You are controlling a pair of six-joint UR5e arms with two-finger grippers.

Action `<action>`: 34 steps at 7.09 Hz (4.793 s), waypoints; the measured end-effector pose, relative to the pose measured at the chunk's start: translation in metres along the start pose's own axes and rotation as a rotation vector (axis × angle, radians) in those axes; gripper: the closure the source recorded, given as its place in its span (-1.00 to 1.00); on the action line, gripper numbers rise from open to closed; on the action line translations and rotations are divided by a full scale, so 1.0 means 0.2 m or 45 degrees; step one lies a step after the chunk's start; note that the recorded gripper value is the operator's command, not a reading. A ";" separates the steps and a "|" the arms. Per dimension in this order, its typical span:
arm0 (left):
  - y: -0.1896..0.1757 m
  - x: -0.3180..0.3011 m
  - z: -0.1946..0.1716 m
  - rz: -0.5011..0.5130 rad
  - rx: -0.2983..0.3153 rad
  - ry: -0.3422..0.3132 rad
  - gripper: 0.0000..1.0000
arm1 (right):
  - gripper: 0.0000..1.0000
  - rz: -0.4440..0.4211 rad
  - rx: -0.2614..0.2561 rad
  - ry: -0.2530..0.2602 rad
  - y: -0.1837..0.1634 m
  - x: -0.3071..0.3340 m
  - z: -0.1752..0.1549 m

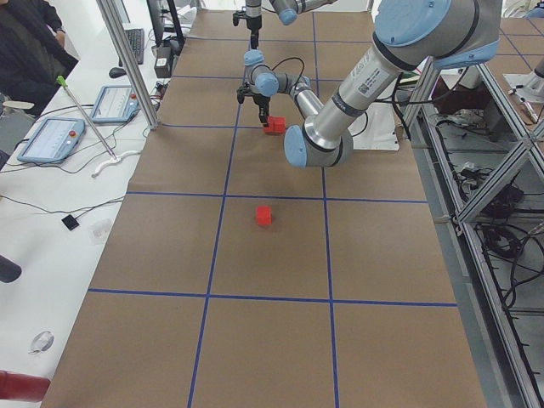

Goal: Form red blocks into L shape at center
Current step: 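Adjust and set the red cube against the center cube, farther from robot, then open the left gripper and move it toward the remaining red cube, then lower the left gripper onto the remaining red cube and grasp it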

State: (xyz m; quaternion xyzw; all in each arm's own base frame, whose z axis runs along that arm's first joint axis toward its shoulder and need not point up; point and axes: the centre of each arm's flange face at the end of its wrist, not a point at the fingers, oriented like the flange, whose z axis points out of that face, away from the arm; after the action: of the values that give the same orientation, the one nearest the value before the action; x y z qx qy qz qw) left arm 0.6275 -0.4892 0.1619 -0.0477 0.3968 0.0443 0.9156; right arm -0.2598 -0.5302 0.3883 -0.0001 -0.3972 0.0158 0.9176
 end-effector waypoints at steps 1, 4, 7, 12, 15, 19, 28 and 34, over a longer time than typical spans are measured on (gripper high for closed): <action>0.01 0.00 0.00 0.001 -0.002 -0.001 1.00 | -0.99 0.001 -0.001 0.001 0.00 0.00 0.00; 0.01 0.01 0.01 0.006 -0.003 0.002 1.00 | -0.99 0.002 -0.002 0.002 -0.01 0.00 0.01; 0.02 0.01 0.01 0.007 -0.005 0.002 1.00 | -0.99 0.002 -0.002 0.002 -0.01 0.00 0.01; 0.03 0.02 0.02 0.012 -0.008 0.001 -0.99 | -0.99 0.005 0.000 0.000 -0.01 0.00 0.00; 0.08 0.07 -0.02 0.031 -0.004 0.023 -1.00 | -0.99 0.007 0.002 -0.001 -0.01 0.00 0.00; 0.29 -0.27 -0.36 0.020 0.041 0.048 -1.00 | -0.99 0.004 -0.001 0.001 -0.01 0.00 0.00; 0.45 -2.16 -0.24 -0.077 0.189 -0.061 -0.97 | -0.99 -0.006 0.012 -0.011 -0.01 -0.01 -0.01; 0.38 -2.48 0.02 -0.158 0.263 0.028 -1.00 | -0.99 -0.017 0.034 -0.031 -0.01 -0.06 -0.06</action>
State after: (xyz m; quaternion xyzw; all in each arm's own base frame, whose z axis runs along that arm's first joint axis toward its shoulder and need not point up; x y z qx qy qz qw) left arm 0.2832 -0.4351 0.5241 0.0221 0.4057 -0.0541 0.9121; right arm -0.2590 -0.5317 0.3714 0.0150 -0.4081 0.0150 0.9127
